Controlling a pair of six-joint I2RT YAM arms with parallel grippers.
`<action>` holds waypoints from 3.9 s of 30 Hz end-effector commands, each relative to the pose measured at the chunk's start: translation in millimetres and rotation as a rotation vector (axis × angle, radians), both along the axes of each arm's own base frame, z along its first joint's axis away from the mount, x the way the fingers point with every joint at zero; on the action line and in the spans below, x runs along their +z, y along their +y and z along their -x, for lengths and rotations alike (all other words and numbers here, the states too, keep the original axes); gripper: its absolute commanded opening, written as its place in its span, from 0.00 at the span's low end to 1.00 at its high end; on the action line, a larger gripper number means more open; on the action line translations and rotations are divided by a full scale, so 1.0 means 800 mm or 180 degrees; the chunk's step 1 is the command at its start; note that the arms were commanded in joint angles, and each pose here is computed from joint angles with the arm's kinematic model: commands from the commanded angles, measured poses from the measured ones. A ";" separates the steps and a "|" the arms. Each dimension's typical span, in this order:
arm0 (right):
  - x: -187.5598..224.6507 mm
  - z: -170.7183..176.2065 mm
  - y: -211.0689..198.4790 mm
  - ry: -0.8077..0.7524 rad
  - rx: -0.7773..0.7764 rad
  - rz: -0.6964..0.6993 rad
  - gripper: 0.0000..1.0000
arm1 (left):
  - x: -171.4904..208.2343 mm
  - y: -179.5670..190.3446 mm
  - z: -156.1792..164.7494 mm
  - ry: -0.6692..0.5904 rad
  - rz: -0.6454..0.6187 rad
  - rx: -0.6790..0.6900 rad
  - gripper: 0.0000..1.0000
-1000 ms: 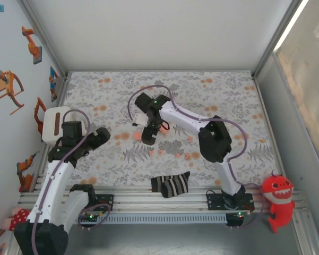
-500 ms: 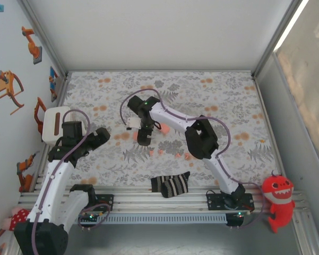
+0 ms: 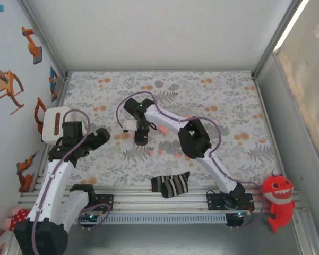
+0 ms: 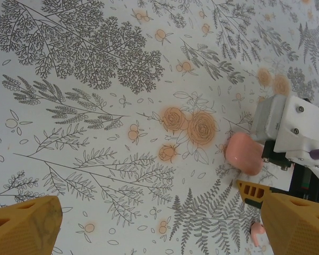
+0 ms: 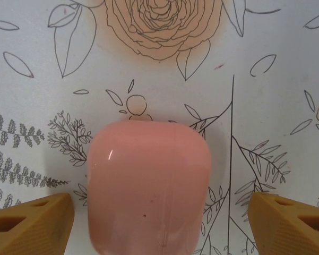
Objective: Insert wireless bluetooth earbuds into charging case
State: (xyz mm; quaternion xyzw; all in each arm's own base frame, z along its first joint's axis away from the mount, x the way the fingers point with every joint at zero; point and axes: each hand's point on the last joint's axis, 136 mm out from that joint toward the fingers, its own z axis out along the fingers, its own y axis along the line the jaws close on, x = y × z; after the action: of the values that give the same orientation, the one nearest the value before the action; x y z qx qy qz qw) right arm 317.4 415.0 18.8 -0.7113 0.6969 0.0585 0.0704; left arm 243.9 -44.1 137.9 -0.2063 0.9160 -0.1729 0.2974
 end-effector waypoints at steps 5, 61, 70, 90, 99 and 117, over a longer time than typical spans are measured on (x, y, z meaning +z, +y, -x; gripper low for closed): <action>-0.011 0.004 0.006 0.0054 0.0112 0.0018 0.78 | -0.007 0.003 0.005 0.0118 0.0004 0.0055 0.96; 0.299 0.046 -0.079 -0.1423 -0.0207 -0.1753 0.35 | 0.193 -0.241 0.006 -0.1264 0.1645 -0.2602 0.88; 0.308 0.064 -0.075 -0.1379 -0.0117 -0.1833 0.35 | 0.180 -0.251 -0.022 -0.1244 0.1623 -0.2487 0.72; 0.315 0.071 -0.062 -0.1332 -0.0037 -0.1898 0.35 | 0.166 -0.289 -0.014 -0.1097 0.1682 -0.2875 0.46; 0.311 0.065 -0.064 -0.1383 -0.0066 -0.1832 0.35 | 0.162 -0.298 -0.006 -0.1028 0.1673 -0.3024 0.38; 0.295 0.057 -0.068 -0.1438 -0.0086 -0.1660 0.35 | 0.161 -0.286 0.005 -0.1032 0.1524 -0.3024 0.31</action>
State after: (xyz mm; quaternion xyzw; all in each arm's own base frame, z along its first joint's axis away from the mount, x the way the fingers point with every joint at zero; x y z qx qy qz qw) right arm 262.8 359.0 248.3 -0.6603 0.6343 0.0919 0.3914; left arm 249.3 -273.3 251.1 0.1701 0.7991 -0.5156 0.2582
